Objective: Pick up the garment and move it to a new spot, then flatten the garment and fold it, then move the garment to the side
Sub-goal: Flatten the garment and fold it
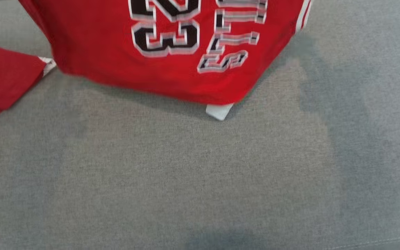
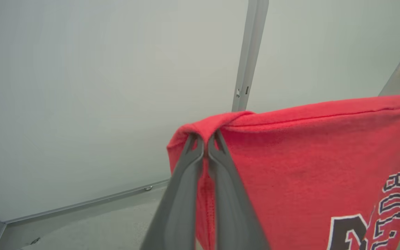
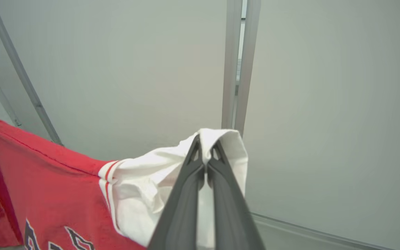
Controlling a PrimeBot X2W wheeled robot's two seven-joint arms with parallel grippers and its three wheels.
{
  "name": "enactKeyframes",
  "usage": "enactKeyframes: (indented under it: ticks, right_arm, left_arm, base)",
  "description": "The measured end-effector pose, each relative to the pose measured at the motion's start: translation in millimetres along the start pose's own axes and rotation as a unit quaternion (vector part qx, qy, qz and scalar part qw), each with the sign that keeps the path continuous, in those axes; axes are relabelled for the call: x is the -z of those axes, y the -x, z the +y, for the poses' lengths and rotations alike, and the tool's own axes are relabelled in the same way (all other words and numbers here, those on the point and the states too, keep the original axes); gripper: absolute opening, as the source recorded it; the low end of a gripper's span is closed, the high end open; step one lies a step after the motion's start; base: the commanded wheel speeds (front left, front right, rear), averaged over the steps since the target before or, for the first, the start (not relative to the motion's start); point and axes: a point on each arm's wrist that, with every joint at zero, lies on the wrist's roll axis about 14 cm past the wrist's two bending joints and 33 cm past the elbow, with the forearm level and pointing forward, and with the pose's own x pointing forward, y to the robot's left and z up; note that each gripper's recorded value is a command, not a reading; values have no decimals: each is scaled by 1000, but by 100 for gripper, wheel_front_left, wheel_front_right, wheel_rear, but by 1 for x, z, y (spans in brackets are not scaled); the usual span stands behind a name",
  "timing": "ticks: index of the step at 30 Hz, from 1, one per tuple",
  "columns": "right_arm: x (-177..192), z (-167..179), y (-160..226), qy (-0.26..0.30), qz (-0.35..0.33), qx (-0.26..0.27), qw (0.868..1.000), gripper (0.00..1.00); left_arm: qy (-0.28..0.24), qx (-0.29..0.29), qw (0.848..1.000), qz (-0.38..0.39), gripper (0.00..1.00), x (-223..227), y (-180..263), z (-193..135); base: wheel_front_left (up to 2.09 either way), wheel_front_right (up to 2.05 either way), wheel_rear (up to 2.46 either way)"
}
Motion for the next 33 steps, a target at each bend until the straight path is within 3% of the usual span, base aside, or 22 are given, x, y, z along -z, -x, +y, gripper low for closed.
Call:
enactKeyframes:
  ticks: [5,9,11,17,22,26,33]
  right_arm:
    - [-37,-6,-65,15,-93,46,994,0]
    - [-52,-10,-102,15,-167,70,983,0]
    - [-28,-7,-124,19,-152,70,986,0]
    - [107,21,-164,-3,-39,25,999,0]
    - [198,12,-134,-39,45,26,998,0]
    - [245,18,-88,-80,97,12,992,0]
    - [262,4,13,-122,138,32,982,0]
  left_arm:
    - [-62,-37,993,-93,0,-48,-57,21]
    - [-98,-54,975,-194,0,-78,-88,32]
    - [-95,-50,973,-204,0,-62,-106,36]
    - [-86,-51,992,-75,0,74,-140,64]
    - [-37,-61,997,8,0,173,-109,74]
    - [36,-49,997,51,0,227,-68,56]
    - [84,-35,993,74,0,250,7,40]
  base:
    - [0,0,0]
    - [0,0,0]
    - [0,0,0]
    - [0,0,0]
    - [0,0,0]
    - [0,0,0]
    - [0,0,0]
